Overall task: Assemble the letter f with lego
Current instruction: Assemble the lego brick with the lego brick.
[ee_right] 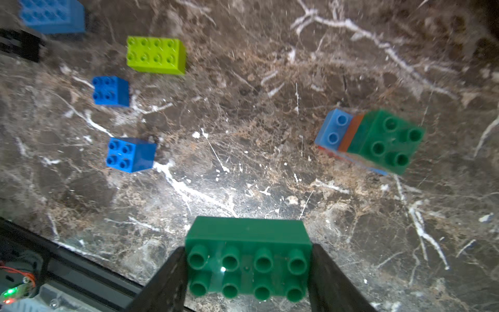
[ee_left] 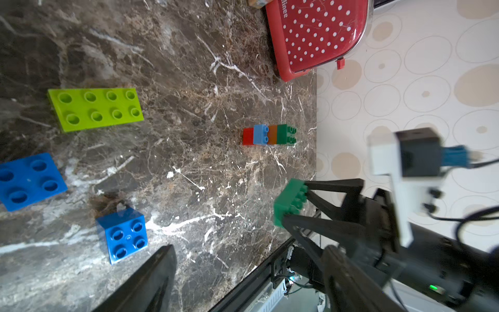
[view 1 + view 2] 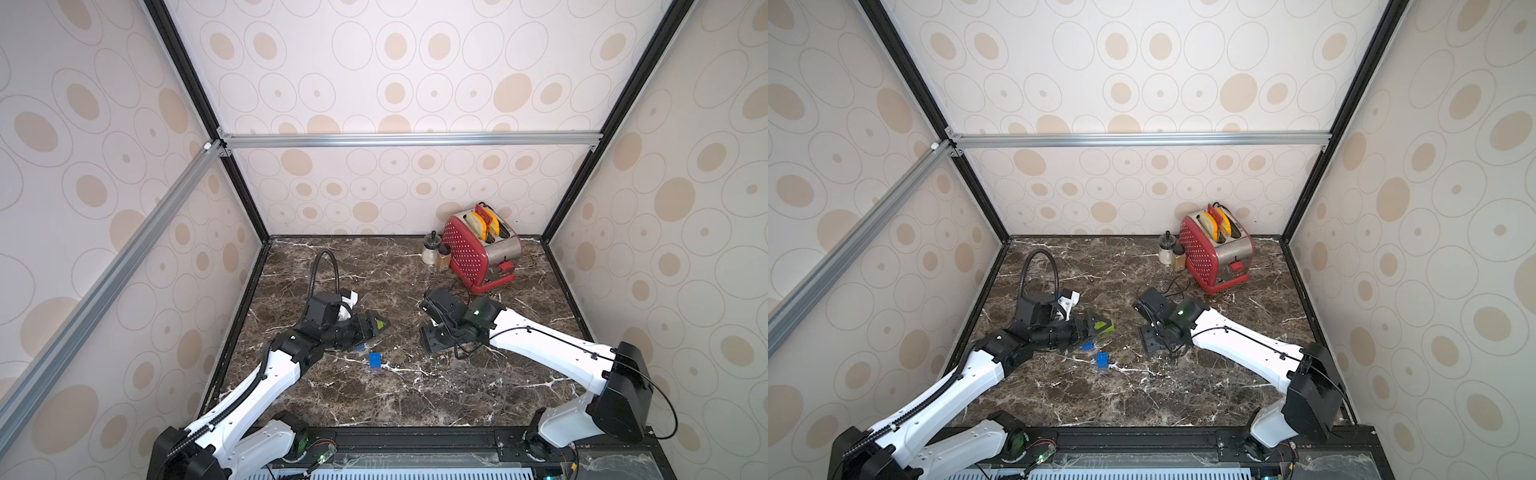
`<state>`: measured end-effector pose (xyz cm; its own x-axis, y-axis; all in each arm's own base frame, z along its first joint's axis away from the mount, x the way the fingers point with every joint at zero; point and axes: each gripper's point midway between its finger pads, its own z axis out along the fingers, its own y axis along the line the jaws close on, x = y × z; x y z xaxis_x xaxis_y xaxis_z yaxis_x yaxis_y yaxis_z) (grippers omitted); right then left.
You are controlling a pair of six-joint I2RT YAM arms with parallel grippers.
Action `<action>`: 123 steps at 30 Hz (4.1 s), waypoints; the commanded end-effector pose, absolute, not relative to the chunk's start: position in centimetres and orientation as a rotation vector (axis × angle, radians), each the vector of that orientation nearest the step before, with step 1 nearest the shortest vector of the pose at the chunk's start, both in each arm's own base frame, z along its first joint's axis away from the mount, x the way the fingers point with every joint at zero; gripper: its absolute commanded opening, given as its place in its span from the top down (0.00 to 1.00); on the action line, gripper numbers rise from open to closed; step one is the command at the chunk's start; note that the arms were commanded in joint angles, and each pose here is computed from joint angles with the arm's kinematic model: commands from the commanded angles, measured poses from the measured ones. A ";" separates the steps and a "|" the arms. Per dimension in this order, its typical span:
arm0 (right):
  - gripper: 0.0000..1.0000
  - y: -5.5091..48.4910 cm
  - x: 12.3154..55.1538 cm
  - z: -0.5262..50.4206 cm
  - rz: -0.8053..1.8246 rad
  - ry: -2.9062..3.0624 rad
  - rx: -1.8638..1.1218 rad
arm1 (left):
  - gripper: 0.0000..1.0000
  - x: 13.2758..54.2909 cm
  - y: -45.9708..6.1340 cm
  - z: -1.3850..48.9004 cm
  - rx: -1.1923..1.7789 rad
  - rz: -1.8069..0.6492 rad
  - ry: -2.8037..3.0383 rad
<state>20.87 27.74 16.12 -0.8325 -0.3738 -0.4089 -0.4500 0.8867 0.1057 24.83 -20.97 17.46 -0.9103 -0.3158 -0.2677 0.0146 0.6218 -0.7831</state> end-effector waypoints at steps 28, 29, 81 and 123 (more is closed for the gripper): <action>0.46 21.5 28.4 16.0 0.245 2.844 -0.232 | 0.43 31.8 -34.6 11.6 0.043 -1.608 2.338; 0.46 21.5 28.5 15.9 0.240 2.848 -0.233 | 0.43 31.8 -34.9 11.3 0.049 -1.616 2.340; 0.49 19.7 30.2 11.9 0.106 2.935 -0.220 | 0.56 31.7 -39.9 5.7 0.058 -1.679 2.383; 0.52 17.6 29.0 10.0 -0.063 2.960 -0.225 | 0.61 31.3 -39.7 4.3 0.027 -1.630 2.429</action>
<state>30.56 20.11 12.66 -0.9576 -0.1244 -0.2598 -0.1452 0.9874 0.0627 31.51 -39.69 5.93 -0.9732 -0.0945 -0.2096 0.1653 0.3462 -0.9235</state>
